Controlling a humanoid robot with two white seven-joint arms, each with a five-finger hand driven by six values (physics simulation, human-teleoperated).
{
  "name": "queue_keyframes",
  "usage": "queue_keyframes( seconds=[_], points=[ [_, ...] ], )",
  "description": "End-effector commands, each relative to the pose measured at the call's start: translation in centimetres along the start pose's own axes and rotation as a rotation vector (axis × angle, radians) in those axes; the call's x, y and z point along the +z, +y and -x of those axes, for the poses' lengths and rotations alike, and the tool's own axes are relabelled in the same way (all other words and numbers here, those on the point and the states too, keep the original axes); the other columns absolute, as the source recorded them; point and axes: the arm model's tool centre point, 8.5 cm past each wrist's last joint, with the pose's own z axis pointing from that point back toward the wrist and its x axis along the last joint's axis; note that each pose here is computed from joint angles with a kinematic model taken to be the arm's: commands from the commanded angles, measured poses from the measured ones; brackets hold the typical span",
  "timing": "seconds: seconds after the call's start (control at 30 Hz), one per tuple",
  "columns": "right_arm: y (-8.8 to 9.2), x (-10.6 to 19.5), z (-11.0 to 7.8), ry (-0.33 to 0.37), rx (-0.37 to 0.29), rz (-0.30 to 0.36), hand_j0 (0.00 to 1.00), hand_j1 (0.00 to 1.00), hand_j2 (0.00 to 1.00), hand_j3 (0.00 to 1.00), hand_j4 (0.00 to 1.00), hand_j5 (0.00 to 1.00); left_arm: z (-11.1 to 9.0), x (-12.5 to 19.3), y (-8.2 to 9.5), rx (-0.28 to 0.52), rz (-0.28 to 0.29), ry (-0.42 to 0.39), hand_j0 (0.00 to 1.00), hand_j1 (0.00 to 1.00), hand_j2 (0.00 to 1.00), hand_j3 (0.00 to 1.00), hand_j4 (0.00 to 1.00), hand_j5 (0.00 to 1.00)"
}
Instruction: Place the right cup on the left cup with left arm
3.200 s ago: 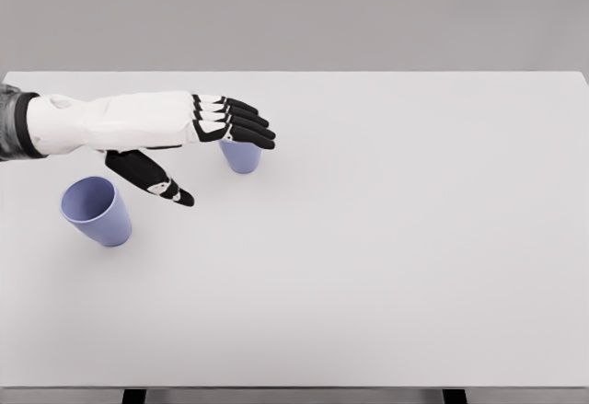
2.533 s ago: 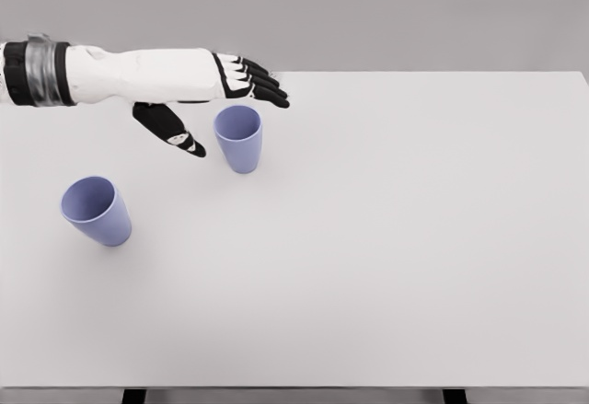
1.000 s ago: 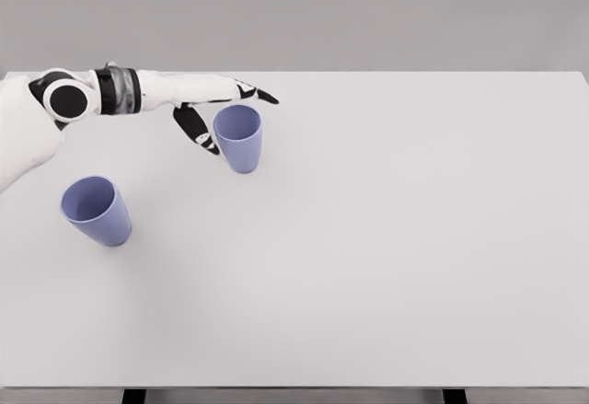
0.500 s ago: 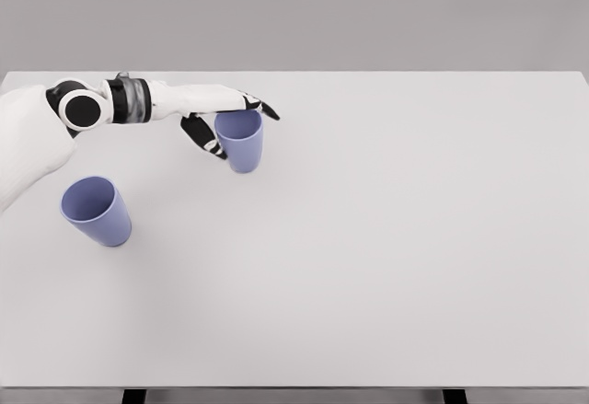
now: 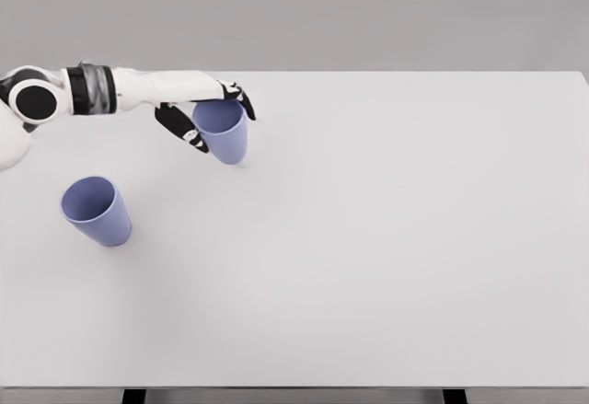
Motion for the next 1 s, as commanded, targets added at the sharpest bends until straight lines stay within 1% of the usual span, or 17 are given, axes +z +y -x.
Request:
queue_keyframes(
  seconds=[0.0,0.07,0.1,0.13,0.27,0.33,0.4,0.47,0.53,0.63,0.67,0.73,0.8,0.83,0.93,0.97],
  points=[
    [0.0,0.0,0.0,0.0,0.001,-0.001,1.0,1.0,1.0,1.0,1.0,1.0,-1.1,3.6,0.7,0.0,-0.019,-0.024,0.51,0.51,0.51,0.51,0.51,0.51],
    [0.0,0.0,0.0,0.0,0.001,-0.001,1.0,1.0,1.0,1.0,1.0,1.0,-1.8,6.8,1.4,-0.015,-0.035,-0.018,0.51,0.51,0.51,0.51,0.51,0.51],
    [0.0,0.0,0.0,0.0,0.001,-0.001,1.0,1.0,1.0,1.0,1.0,1.0,-2.4,8.3,1.9,-0.024,-0.042,-0.02,0.51,0.51,0.51,0.51,0.51,0.51],
    [0.0,0.0,0.0,0.0,0.001,-0.001,1.0,1.0,1.0,1.0,1.0,1.0,-3.4,10.5,2.4,-0.034,-0.054,-0.021,0.51,0.51,0.51,0.51,0.51,0.51],
    [0.0,0.0,0.0,0.0,0.001,-0.001,1.0,1.0,1.0,1.0,1.0,1.0,-4.5,16.4,2.4,-0.002,-0.08,0.019,0.51,0.51,0.51,0.51,0.51,0.51],
    [0.0,0.0,0.0,0.0,0.001,-0.001,1.0,1.0,1.0,1.0,1.0,1.0,-5.7,19.1,2.9,-0.01,-0.089,0.037,0.51,0.51,0.51,0.51,0.51,0.51],
    [0.0,0.0,0.0,0.0,0.001,-0.001,1.0,1.0,1.0,1.0,1.0,1.0,-5.8,20.0,2.8,-0.003,-0.087,0.05,0.52,0.52,0.52,0.52,0.52,0.52],
    [0.0,0.0,0.0,0.0,0.001,-0.001,1.0,1.0,1.0,1.0,1.0,1.0,-5.9,21.5,2.5,-0.004,-0.063,0.083,0.52,0.52,0.52,0.52,0.52,0.52],
    [0.0,0.0,0.0,0.0,0.001,-0.001,1.0,1.0,1.0,1.0,1.0,1.0,-5.7,22.2,2.2,0.002,-0.046,0.102,0.52,0.52,0.52,0.52,0.52,0.52],
    [0.0,0.0,0.0,0.0,0.001,-0.001,1.0,1.0,1.0,1.0,1.0,1.0,-5.4,23.3,1.8,0.01,-0.042,0.132,0.52,0.52,0.52,0.52,0.52,0.52],
    [0.0,0.0,0.0,0.0,0.001,-0.001,1.0,1.0,1.0,1.0,1.0,1.0,-5.5,23.2,1.6,0.013,-0.038,0.129,0.52,0.52,0.52,0.52,0.52,0.52],
    [0.0,0.0,0.0,0.0,0.001,-0.001,1.0,1.0,1.0,1.0,1.0,1.0,-4.9,23.0,0.6,0.039,-0.017,0.135,0.52,0.52,0.52,0.52,0.52,0.52],
    [0.0,0.0,0.0,0.0,0.001,-0.001,1.0,1.0,1.0,1.0,1.0,1.0,-4.9,22.8,0.4,0.044,-0.013,0.132,0.52,0.52,0.52,0.52,0.52,0.52],
    [0.0,0.0,0.0,0.0,0.001,-0.001,1.0,1.0,1.0,1.0,1.0,1.0,-4.7,22.7,-0.1,0.054,-0.002,0.132,0.52,0.52,0.52,0.52,0.52,0.52],
    [0.0,0.0,0.0,0.0,0.001,-0.001,1.0,1.0,1.0,1.0,1.0,1.0,-4.3,22.5,-0.6,0.069,0.007,0.135,0.53,0.53,0.53,0.53,0.53,0.53],
    [0.0,0.0,0.0,0.0,0.001,-0.001,1.0,1.0,1.0,1.0,1.0,1.0,-4.3,22.5,-0.6,0.069,0.007,0.135,0.53,0.53,0.53,0.53,0.53,0.53]
  ],
)
